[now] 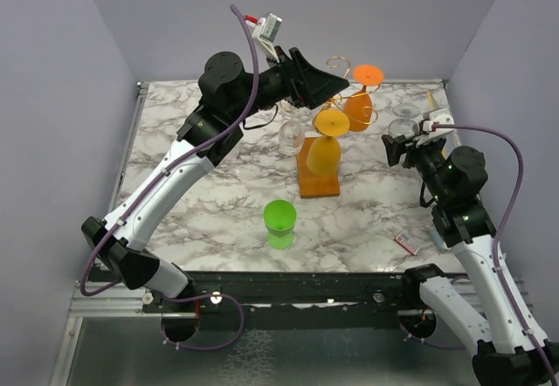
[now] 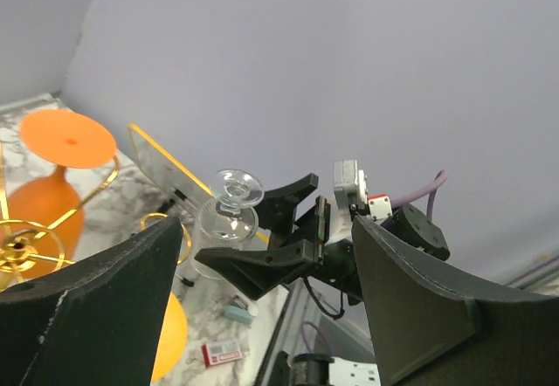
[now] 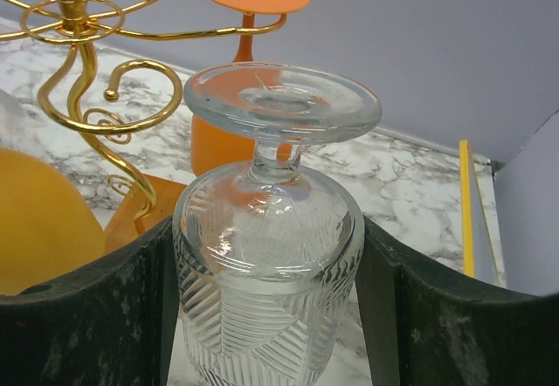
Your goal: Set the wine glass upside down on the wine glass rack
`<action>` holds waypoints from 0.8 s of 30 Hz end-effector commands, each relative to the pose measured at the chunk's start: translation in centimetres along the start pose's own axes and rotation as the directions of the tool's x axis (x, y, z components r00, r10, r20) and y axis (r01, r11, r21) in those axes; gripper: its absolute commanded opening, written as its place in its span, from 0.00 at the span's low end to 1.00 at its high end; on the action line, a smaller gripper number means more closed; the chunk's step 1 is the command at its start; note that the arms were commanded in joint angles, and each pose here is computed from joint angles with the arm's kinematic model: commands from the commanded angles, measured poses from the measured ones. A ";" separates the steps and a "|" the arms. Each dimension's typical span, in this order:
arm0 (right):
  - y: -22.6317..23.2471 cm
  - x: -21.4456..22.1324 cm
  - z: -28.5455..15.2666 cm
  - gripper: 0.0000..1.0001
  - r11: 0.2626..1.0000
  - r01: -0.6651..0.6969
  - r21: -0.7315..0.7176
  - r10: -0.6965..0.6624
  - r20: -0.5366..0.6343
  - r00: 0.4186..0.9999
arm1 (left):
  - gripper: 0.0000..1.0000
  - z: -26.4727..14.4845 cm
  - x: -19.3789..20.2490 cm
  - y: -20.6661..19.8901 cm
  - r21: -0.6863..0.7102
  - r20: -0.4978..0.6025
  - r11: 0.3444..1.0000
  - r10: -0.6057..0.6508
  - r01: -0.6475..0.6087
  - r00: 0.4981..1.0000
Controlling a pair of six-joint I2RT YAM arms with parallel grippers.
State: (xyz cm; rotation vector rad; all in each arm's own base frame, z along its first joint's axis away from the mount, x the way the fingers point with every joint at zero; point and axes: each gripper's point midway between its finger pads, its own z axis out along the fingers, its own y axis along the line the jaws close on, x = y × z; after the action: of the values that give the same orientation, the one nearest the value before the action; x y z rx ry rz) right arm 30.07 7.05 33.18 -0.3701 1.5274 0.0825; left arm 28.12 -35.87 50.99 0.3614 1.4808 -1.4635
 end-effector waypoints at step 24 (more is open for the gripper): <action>4.1 -2.3 6.4 0.20 0.975 0.014 -0.223 0.051 0.286 0.957 | 0.84 -1.7 -3.7 6.2 -0.165 0.030 0.980 0.114 -0.108 0.993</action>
State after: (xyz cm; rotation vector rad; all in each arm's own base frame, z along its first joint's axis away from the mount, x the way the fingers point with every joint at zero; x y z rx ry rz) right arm 35.46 11.72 31.32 -0.4167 1.3682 0.2853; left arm 33.33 -31.69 49.86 0.3074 1.5072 -1.2733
